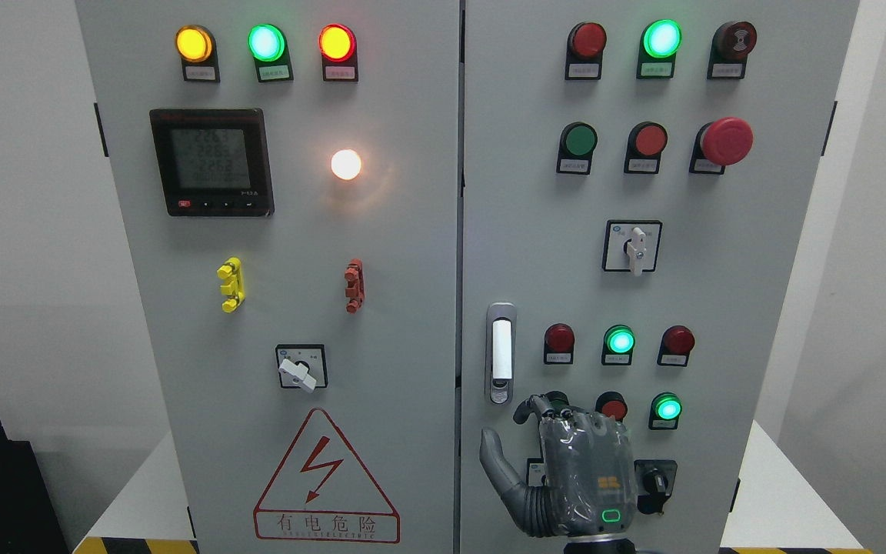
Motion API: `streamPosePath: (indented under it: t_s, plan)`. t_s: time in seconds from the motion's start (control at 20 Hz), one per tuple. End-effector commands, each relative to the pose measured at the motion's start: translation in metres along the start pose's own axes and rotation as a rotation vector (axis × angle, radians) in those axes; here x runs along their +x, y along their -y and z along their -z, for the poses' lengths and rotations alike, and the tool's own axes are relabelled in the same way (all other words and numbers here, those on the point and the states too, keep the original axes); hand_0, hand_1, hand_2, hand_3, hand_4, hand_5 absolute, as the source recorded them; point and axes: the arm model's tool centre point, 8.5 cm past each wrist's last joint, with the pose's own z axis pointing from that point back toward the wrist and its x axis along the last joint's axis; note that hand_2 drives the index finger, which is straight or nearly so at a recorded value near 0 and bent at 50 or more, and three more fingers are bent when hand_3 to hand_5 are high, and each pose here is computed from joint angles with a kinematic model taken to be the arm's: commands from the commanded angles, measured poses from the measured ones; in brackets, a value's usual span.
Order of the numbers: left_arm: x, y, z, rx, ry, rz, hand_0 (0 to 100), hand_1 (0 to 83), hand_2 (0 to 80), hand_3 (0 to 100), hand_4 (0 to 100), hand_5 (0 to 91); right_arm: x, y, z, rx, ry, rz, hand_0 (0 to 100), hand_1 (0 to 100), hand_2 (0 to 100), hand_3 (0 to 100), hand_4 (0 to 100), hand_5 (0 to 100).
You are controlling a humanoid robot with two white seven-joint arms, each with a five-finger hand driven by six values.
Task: Release door handle
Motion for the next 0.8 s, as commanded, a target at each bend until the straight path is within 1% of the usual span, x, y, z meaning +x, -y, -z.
streamPosePath:
  t_s: [0.0, 0.25, 0.3, 0.45, 0.65, 0.75]
  plan:
    - [0.005, 0.001, 0.001, -0.003, 0.015, 0.013, 12, 38.9, 0.0, 0, 0, 0.0, 0.001, 0.01, 0.004, -0.025, 0.002, 0.005, 39, 14, 100, 100, 100, 98]
    - [0.005, 0.001, 0.001, -0.003, 0.015, 0.013, 12, 38.9, 0.0, 0, 0, 0.0, 0.001, 0.012, 0.007, -0.031, 0.004, 0.001, 33, 22, 100, 100, 100, 98]
    - [0.005, 0.001, 0.001, -0.003, 0.015, 0.013, 12, 38.9, 0.0, 0, 0, 0.0, 0.003, 0.013, 0.009, -0.036, 0.008, 0.001, 33, 23, 100, 100, 100, 98]
    - [0.005, 0.001, 0.001, -0.003, 0.015, 0.013, 12, 38.9, 0.0, 0, 0, 0.0, 0.005, 0.012, 0.012, -0.015, 0.016, 0.003, 33, 22, 100, 100, 100, 98]
    - [0.005, 0.001, 0.001, -0.003, 0.015, 0.013, 12, 38.9, 0.0, 0, 0, 0.0, 0.007, 0.021, 0.026, -0.04, -0.001, -0.011, 33, 22, 100, 100, 100, 98]
    - [0.005, 0.001, 0.001, -0.003, 0.015, 0.013, 12, 38.9, 0.0, 0, 0, 0.0, 0.009, 0.024, 0.034, -0.033, -0.006, -0.015, 33, 23, 100, 100, 100, 98]
